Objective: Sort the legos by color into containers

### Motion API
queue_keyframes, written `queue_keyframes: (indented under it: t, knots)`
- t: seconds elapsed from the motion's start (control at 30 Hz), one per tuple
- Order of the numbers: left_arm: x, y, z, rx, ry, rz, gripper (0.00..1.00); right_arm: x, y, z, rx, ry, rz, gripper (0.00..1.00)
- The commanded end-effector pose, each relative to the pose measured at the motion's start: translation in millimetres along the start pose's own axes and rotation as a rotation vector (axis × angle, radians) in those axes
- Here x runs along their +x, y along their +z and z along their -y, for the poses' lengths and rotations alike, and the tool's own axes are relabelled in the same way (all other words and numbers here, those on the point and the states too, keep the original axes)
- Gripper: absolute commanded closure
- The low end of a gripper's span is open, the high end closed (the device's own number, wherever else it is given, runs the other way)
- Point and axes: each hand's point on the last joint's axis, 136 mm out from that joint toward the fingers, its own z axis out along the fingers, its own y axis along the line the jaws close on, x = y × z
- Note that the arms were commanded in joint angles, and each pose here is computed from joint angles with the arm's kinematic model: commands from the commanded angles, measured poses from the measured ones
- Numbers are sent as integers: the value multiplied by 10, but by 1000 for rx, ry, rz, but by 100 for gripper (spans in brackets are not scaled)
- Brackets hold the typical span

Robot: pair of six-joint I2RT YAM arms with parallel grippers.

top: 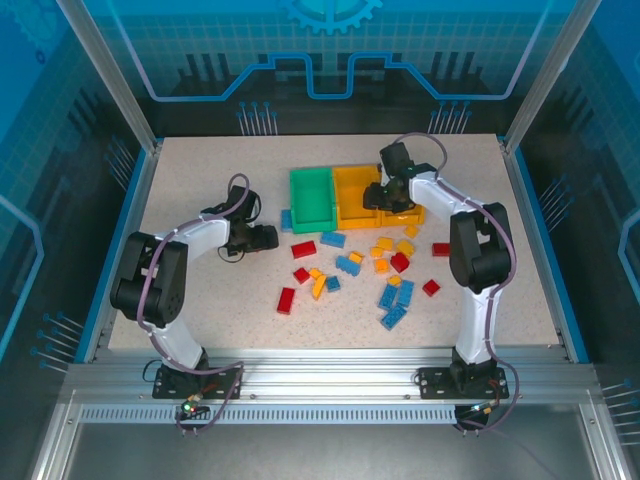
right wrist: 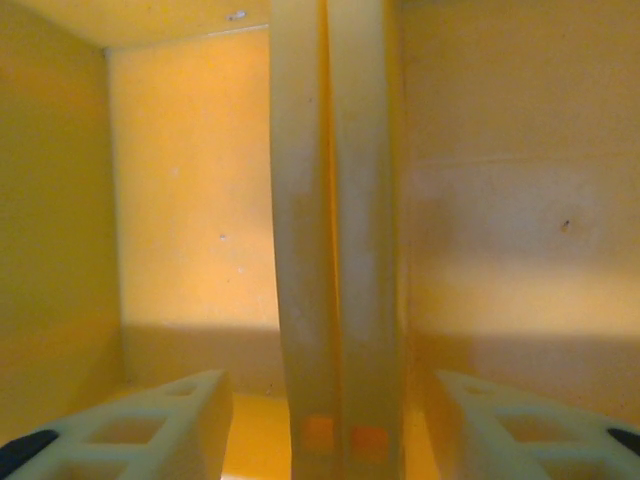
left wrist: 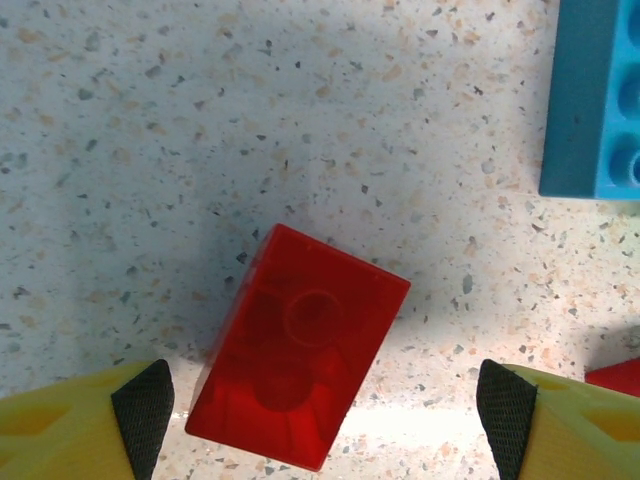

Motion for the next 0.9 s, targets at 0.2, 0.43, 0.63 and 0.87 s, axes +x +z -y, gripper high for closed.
queue_keyframes:
  t: [0.2,0.43,0.63,0.87]
  knots:
    - [80,156,60,5,26,-90,25,-111,-542,-46,-76,24,80,33]
    - [118,202,29,-5,6,-96,32,55,-801,293,-60,77,116,32]
    - [88,187,44,-1,9,-89,39,279,-884,577,-22,102,109,32]
    - [91,168,44,-4,12,-89,56,445,-913,721,2,115,106,32]
